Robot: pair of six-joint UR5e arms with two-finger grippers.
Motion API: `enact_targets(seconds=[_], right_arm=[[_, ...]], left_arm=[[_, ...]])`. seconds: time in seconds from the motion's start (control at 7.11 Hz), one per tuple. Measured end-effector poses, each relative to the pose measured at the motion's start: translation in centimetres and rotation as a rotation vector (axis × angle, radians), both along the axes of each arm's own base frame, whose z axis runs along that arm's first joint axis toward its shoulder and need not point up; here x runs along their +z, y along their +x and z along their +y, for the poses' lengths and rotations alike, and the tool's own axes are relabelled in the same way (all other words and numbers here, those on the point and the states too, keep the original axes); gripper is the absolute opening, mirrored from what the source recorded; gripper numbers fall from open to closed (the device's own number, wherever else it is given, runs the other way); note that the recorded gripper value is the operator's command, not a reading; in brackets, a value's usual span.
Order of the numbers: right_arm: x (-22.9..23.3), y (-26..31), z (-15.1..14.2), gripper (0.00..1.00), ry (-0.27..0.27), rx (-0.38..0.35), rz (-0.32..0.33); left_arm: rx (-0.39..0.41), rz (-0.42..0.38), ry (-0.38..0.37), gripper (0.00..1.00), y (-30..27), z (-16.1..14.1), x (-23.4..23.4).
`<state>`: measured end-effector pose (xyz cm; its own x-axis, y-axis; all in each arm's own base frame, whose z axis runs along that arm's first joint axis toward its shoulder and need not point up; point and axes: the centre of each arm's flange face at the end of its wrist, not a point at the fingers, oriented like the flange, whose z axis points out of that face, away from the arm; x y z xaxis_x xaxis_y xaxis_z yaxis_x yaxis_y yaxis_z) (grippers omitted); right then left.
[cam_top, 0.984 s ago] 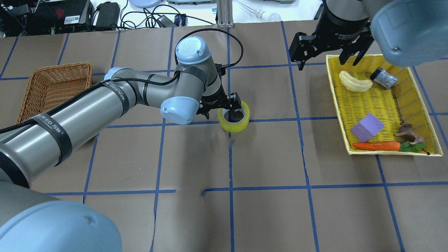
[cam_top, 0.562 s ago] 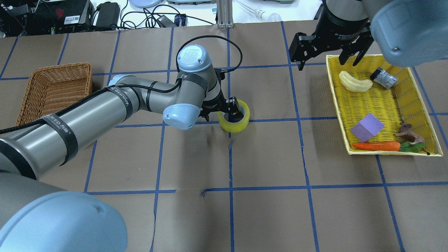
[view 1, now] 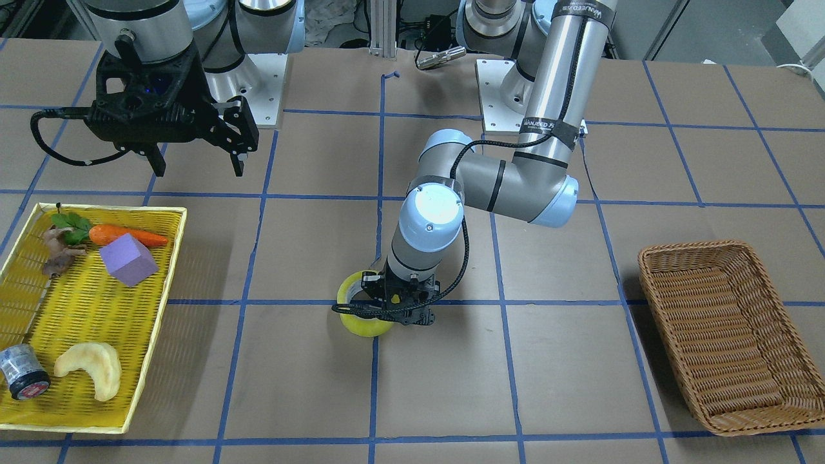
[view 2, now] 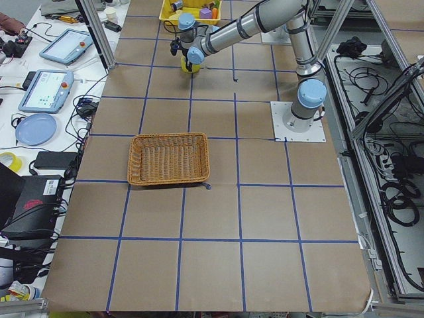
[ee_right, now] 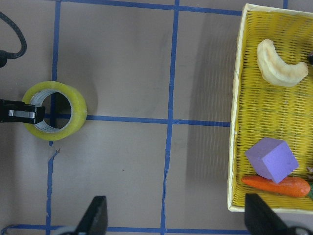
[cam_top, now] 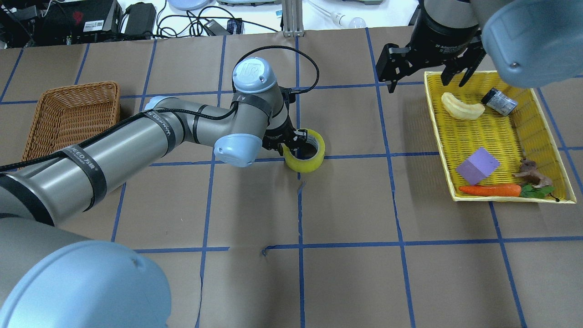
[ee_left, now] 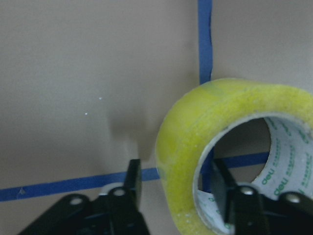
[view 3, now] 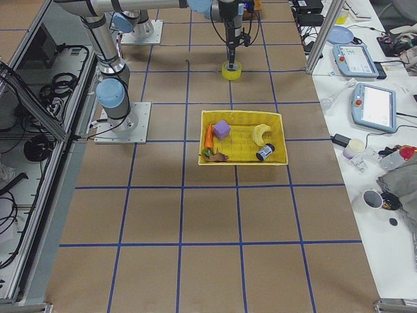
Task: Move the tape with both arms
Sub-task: 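Lower the left gripper onto the tape roll rim and close it, then lift the tape roll with the left gripper and carry it into the wicker basket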
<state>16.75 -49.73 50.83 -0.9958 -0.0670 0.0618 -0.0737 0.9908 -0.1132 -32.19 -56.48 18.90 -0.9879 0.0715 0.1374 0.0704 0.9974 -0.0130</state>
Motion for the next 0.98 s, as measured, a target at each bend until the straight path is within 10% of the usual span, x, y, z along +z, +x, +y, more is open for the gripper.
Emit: enact_targets(seconds=[0.98], right_arm=[[0.0, 0.0, 0.0, 1.00, 0.000, 0.000, 0.000]], left_arm=[[0.088, -0.004, 0.119, 0.00, 19.8, -5.5, 11.0]])
